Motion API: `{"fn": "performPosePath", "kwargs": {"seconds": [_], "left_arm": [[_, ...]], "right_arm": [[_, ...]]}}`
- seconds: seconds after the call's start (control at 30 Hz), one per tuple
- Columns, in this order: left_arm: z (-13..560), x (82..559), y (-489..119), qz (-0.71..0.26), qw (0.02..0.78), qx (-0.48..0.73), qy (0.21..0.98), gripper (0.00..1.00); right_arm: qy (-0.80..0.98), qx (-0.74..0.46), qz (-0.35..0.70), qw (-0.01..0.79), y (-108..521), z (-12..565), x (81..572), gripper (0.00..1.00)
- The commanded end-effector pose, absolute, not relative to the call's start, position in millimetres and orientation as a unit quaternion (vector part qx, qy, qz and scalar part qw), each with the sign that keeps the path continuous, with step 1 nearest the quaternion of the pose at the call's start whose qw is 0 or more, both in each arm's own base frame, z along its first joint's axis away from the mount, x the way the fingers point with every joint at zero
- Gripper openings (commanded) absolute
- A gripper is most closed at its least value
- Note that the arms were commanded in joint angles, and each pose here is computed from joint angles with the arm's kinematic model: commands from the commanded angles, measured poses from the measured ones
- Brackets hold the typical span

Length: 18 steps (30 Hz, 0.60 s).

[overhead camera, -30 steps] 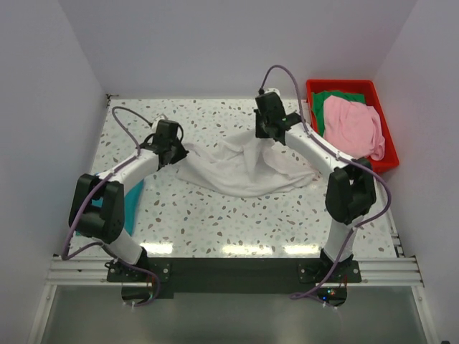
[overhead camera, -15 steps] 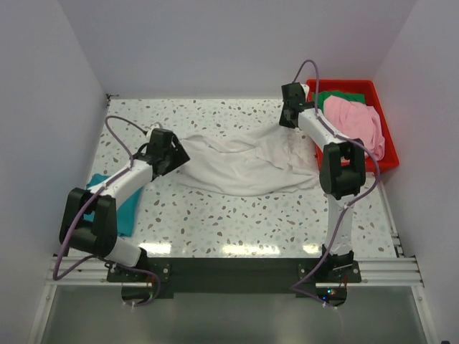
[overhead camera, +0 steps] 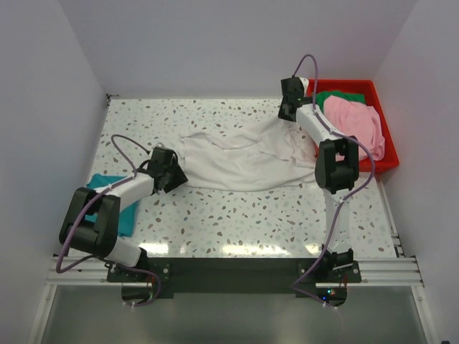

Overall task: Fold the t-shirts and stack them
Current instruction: Flatten the tshirt out

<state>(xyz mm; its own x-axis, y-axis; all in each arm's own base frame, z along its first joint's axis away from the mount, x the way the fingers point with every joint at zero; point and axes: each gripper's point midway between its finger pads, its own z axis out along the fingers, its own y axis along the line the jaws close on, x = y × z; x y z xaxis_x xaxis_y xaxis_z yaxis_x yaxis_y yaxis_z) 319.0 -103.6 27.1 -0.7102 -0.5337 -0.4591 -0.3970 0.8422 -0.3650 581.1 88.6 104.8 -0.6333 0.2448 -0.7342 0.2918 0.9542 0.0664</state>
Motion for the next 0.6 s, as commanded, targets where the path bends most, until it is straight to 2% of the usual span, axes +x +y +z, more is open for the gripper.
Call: {"fn": "performPosePath", "kwargs": {"seconds": [0.0, 0.07, 0.13, 0.17, 0.2, 0.23, 0.27, 0.37, 0.4, 0.43, 0.5, 0.53, 0.57], "left_arm": [[31.5, 336.9, -118.6, -0.162, 0.302, -0.239, 0.908, 0.52], [27.2, 337.6, -122.1, -0.162, 0.296, -0.238, 0.911, 0.52], [21.5, 334.4, -123.1, -0.151, 0.285, -0.239, 0.916, 0.49], [21.4, 334.2, -124.0, -0.149, 0.283, -0.242, 0.916, 0.46], [18.5, 331.7, -123.1, -0.14, 0.28, -0.245, 0.918, 0.42], [17.7, 331.6, -123.8, -0.139, 0.279, -0.246, 0.918, 0.39], [16.7, 330.8, -125.0, -0.14, 0.276, -0.25, 0.917, 0.33], [17.2, 329.5, -131.2, -0.149, 0.27, -0.249, 0.918, 0.24], [17.3, 327.5, -131.5, -0.148, 0.267, -0.25, 0.919, 0.16], [21.4, 327.4, -132.7, -0.152, 0.269, -0.25, 0.918, 0.12], [26.2, 323.0, -127.4, -0.142, 0.268, -0.258, 0.917, 0.0], [38.8, 324.1, -124.9, -0.144, 0.282, -0.262, 0.912, 0.0], [44.7, 323.7, -120.8, -0.141, 0.288, -0.268, 0.909, 0.0]], "right_arm": [[0.886, 0.162, -0.028, 0.434, 82.4, 132.2, 594.1, 0.0], [0.886, 0.162, -0.026, 0.434, 80.5, 134.1, 593.5, 0.02], [0.884, 0.159, -0.025, 0.438, 80.3, 142.2, 591.6, 0.1], [0.885, 0.157, -0.023, 0.439, 80.2, 144.7, 591.2, 0.16], [0.885, 0.154, -0.023, 0.439, 80.4, 147.9, 590.4, 0.28], [0.884, 0.153, -0.021, 0.441, 80.3, 156.4, 587.7, 0.35], [0.884, 0.151, -0.019, 0.442, 81.4, 160.8, 586.3, 0.41], [0.883, 0.147, -0.011, 0.445, 82.5, 178.5, 579.2, 0.58], [0.884, 0.148, -0.009, 0.444, 81.9, 182.9, 576.4, 0.61], [0.888, 0.146, -0.009, 0.435, 82.0, 181.4, 570.3, 0.64], [0.888, 0.144, 0.003, 0.437, 84.3, 195.4, 559.4, 0.65], [0.896, 0.143, 0.003, 0.421, 83.8, 184.0, 548.5, 0.65], [0.891, 0.145, 0.011, 0.43, 83.0, 201.8, 537.0, 0.66]]}}
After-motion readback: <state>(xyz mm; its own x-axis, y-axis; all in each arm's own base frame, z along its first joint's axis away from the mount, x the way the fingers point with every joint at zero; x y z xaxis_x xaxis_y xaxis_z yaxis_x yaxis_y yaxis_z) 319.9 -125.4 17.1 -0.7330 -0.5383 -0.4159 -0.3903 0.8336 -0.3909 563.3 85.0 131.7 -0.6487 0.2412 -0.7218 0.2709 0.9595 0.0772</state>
